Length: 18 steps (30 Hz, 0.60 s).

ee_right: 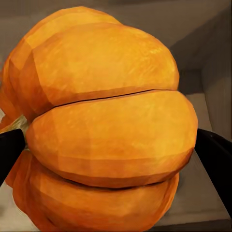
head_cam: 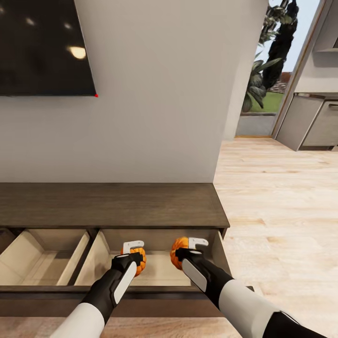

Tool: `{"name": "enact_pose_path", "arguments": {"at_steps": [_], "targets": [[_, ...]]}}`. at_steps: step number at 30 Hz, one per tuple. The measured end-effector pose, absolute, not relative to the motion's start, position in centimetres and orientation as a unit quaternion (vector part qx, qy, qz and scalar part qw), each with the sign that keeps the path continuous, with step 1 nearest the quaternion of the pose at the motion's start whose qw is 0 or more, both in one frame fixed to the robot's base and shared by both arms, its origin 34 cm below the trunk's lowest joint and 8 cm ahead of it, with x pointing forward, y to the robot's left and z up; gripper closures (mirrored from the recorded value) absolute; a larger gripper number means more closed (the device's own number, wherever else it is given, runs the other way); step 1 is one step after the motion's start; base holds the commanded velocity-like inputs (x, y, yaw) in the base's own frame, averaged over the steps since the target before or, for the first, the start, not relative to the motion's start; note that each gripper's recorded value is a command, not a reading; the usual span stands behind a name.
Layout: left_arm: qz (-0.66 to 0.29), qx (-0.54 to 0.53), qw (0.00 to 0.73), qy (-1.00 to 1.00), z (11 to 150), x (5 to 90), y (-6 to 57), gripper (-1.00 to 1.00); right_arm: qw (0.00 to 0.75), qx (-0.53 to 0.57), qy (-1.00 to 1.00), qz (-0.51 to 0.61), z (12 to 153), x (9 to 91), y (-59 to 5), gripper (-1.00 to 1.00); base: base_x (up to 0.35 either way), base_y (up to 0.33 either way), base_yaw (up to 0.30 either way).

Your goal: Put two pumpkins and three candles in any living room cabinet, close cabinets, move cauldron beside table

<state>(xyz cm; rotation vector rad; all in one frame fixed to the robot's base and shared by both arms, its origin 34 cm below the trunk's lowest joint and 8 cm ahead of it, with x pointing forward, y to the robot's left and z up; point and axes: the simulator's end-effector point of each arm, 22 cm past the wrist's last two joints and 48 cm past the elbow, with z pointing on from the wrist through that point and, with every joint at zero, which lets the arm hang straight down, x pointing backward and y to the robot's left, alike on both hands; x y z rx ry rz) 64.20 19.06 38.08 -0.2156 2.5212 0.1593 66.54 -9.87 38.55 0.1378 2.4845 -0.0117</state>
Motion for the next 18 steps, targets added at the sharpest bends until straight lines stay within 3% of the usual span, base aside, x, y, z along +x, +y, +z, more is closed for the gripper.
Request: {"name": "enact_pose_path", "arguments": {"at_steps": [18], "targets": [[0.057,-0.082,0.302,0.948,36.8,64.0,19.0,1.0,0.309,0.055,0.949,-0.019,35.7,65.3,-11.1,1.0,0.0,0.0,0.0]]}}
